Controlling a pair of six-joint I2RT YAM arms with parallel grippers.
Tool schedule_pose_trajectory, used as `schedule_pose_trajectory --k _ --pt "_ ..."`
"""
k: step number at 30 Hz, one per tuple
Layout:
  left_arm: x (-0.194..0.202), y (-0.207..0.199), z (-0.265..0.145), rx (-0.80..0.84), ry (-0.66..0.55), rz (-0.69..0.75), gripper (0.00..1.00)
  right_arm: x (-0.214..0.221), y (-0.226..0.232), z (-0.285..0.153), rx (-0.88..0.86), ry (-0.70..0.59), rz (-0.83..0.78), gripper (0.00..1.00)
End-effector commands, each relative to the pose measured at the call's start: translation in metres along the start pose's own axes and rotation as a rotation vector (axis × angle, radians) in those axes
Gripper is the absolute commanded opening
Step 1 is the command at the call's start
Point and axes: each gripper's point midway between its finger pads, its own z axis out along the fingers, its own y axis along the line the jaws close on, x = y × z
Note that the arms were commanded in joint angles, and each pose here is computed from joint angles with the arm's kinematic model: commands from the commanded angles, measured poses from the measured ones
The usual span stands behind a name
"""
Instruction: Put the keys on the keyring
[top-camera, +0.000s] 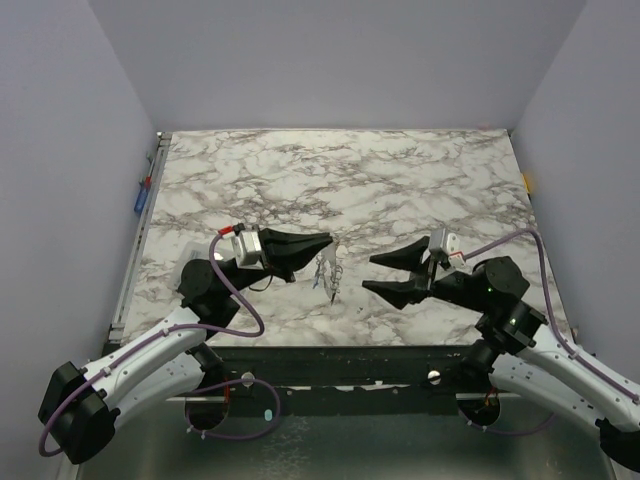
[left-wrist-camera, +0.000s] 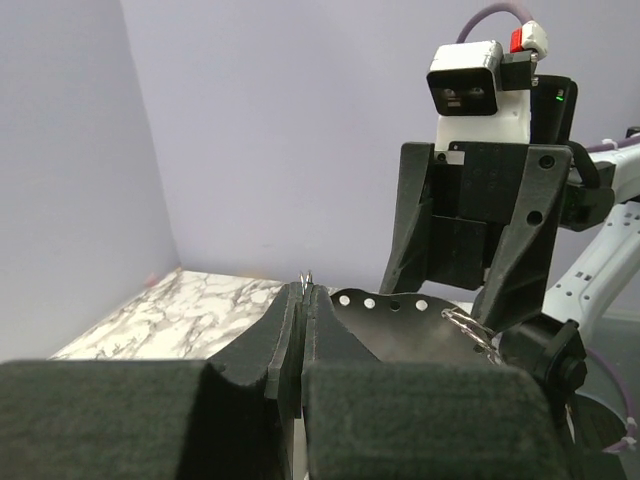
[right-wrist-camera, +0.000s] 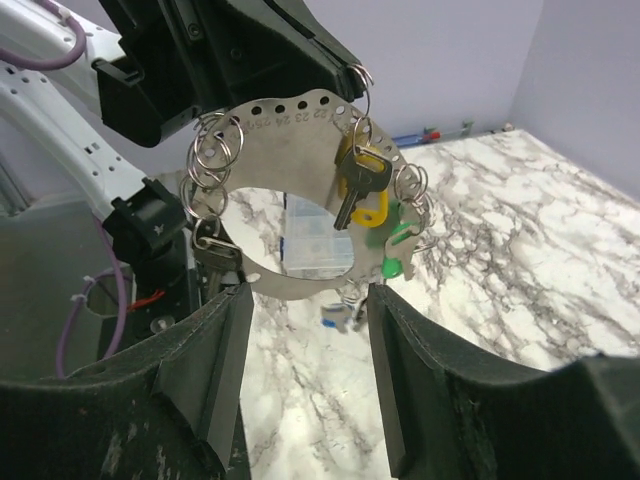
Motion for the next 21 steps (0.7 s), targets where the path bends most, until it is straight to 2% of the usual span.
schedule_pose_trajectory --k 1,11,14,21 --pt "-0.011 0.011 -0.001 -0.065 -0.055 0.037 0.0 -0.015 0.0 0.002 0.032 -0.02 0.118 0.59" --pt "0.0 0.031 -0.007 -0.185 -0.047 0.03 0.0 -0.021 -0.012 0.029 0.078 -0.031 0.323 0.62" --pt "0.004 0.039 -0.01 -0.229 -0.043 0.025 0.0 -0.019 -0.014 0.033 0.077 -0.028 0.336 0.69" --pt "0.013 0.05 -0.011 -0.282 -0.027 0.019 0.0 -0.016 -0.015 0.039 0.074 -0.023 0.32 0.73"
